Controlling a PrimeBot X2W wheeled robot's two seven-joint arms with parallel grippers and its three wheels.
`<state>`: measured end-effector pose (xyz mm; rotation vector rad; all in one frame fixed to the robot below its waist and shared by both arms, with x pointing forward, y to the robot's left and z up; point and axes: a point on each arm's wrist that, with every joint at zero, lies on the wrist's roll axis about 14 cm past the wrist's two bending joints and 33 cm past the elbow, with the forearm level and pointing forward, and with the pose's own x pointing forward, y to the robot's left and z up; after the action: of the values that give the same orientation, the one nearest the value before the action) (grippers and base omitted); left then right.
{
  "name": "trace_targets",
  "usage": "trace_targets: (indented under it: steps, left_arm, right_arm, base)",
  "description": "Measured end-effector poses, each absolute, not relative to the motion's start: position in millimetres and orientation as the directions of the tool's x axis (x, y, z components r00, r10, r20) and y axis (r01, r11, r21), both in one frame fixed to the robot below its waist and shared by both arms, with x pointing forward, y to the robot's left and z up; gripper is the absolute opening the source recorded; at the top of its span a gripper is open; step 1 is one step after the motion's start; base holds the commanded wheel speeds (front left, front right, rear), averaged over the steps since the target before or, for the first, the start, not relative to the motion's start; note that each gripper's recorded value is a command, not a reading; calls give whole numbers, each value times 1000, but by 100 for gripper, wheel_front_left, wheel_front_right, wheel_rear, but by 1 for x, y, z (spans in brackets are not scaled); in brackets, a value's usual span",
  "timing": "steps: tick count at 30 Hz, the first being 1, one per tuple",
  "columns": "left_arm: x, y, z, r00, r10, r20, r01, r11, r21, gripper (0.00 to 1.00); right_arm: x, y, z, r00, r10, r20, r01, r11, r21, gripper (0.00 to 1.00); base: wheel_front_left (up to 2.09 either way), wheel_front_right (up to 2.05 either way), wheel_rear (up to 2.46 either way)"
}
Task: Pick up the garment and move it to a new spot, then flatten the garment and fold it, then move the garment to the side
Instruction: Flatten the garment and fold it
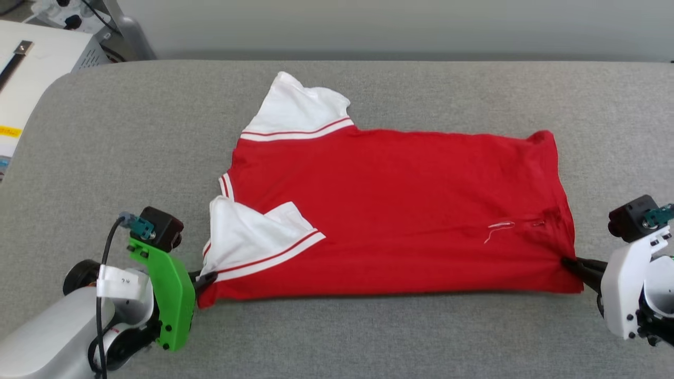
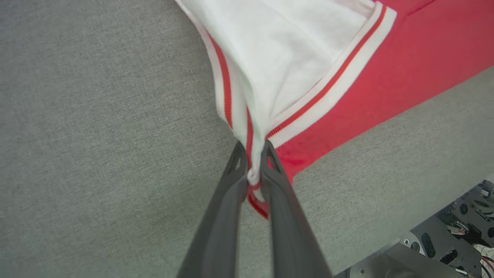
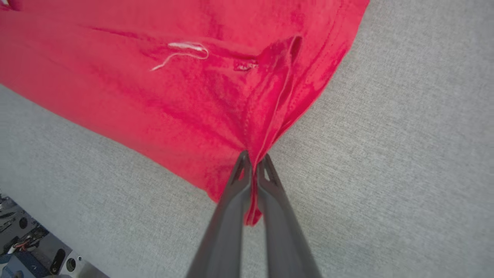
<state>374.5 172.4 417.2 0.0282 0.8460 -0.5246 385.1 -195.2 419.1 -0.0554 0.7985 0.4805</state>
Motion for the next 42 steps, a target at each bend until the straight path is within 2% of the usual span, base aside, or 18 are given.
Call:
trace_targets:
  steps: [4, 7, 17, 21, 22, 23, 24, 28, 32, 35, 38, 42]
  left_arm:
    - [355, 169, 423, 533, -443, -721, 459, 867, -193, 0]
    - [334, 163, 414, 491, -453, -744, 457, 861, -222, 0]
    - [329, 166, 372, 409, -423, -809, 386, 883, -266, 0]
    - [331, 171, 362, 393, -413, -822, 375, 888, -266, 0]
    - [333, 171, 362, 403, -412, -817, 372, 889, -265, 0]
    - [334, 171, 362, 411, -412, -814, 371, 891, -264, 53]
    - [335, 172, 364, 424, -411, -807, 372, 891, -258, 100]
    - [352, 181, 382, 511, -390, -766, 370, 904, -214, 100]
    - [390, 196, 426, 646, -358, -674, 367, 920, -137, 100]
    - [424, 202, 466, 745, -341, -574, 381, 923, -53, 100]
    - [461, 205, 505, 838, -314, -446, 368, 929, 38, 100]
    - [502, 195, 539, 891, -320, -322, 369, 923, 105, 100]
  right_arm:
    - [367, -200, 425, 601, 398, -693, -427, 893, 142, 0]
    - [349, -208, 416, 576, 385, -721, -400, 902, 163, 0]
    - [337, -207, 369, 487, 348, -801, -323, 924, 205, 0]
    - [339, -211, 359, 484, 327, -812, -306, 932, 193, 0]
    - [341, -210, 359, 495, 328, -804, -301, 933, 195, 35]
    - [342, -209, 361, 507, 330, -796, -300, 934, 196, 100]
    - [345, -209, 364, 526, 334, -783, -299, 934, 197, 100]
    - [363, -207, 385, 637, 339, -692, -312, 935, 170, 100]
    - [394, -217, 430, 801, 313, -511, -300, 948, 111, 100]
    - [412, -223, 459, 882, 282, -377, -272, 959, 80, 100]
    - [430, -222, 487, 939, 255, -230, -248, 967, 60, 100]
    - [446, -218, 515, 974, 217, -70, -216, 976, 29, 100]
  base:
    - [0, 0, 0]
    - [0, 0, 0]
    - [0, 0, 0]
    - [0, 0, 0]
    - [0, 0, 0]
    - [0, 0, 0]
    - [0, 0, 0]
    - [0, 0, 0]
    - [0, 0, 0]
    - [0, 0, 0]
    - [0, 0, 0]
    - [0, 0, 0]
